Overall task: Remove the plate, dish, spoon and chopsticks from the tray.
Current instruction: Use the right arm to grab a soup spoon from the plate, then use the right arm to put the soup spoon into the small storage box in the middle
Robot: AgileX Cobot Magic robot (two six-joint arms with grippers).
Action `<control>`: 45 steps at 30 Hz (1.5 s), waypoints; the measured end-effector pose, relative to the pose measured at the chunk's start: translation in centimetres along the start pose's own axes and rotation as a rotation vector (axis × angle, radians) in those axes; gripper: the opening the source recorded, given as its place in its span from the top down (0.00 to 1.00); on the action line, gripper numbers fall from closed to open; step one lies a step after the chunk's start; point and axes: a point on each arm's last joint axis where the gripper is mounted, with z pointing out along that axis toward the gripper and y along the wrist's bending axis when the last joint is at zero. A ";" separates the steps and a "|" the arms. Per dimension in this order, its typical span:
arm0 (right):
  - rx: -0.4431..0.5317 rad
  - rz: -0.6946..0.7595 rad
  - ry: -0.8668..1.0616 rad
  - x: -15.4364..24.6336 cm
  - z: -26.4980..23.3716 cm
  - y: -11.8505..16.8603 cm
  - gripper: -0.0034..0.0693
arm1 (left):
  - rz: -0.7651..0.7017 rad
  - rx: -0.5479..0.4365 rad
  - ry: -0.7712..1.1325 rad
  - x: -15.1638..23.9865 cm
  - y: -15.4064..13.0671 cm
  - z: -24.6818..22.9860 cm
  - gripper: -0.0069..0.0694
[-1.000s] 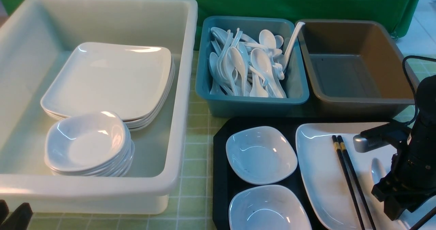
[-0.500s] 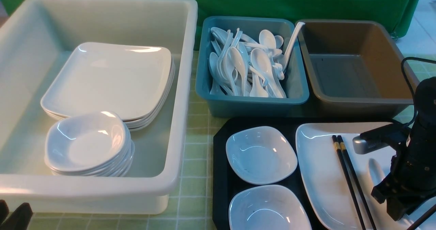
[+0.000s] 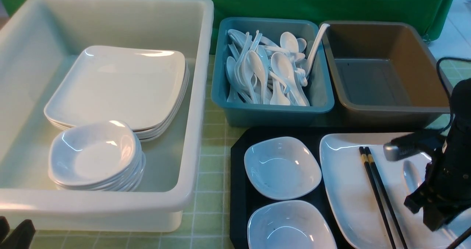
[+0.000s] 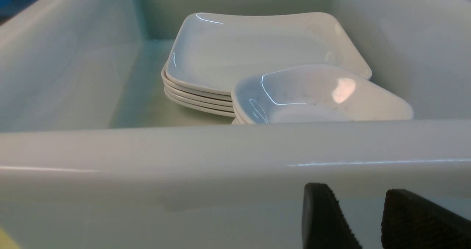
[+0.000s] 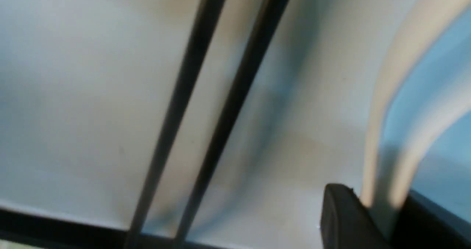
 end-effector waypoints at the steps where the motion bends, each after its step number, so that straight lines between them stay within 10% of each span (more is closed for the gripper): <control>1: 0.003 0.002 -0.016 -0.2 -0.4 0.0 0.81 | 0.000 0.000 0.000 0.0 0.0 0.0 0.62; 11: -0.064 0.027 -0.577 -6.5 -14.8 1.2 0.81 | 0.000 0.000 0.000 0.0 0.0 0.0 0.62; 28: -0.156 -0.091 -0.881 -25.6 -8.3 9.0 0.78 | 0.000 0.000 0.000 0.0 0.0 0.0 0.62; 38: -0.155 -0.101 -0.825 -25.5 -7.9 9.1 0.44 | 0.000 0.000 0.000 0.0 0.0 0.0 0.62; 45: -0.097 -0.189 -0.781 -20.5 -16.7 7.2 0.67 | -0.001 0.000 0.000 0.0 0.0 0.0 0.62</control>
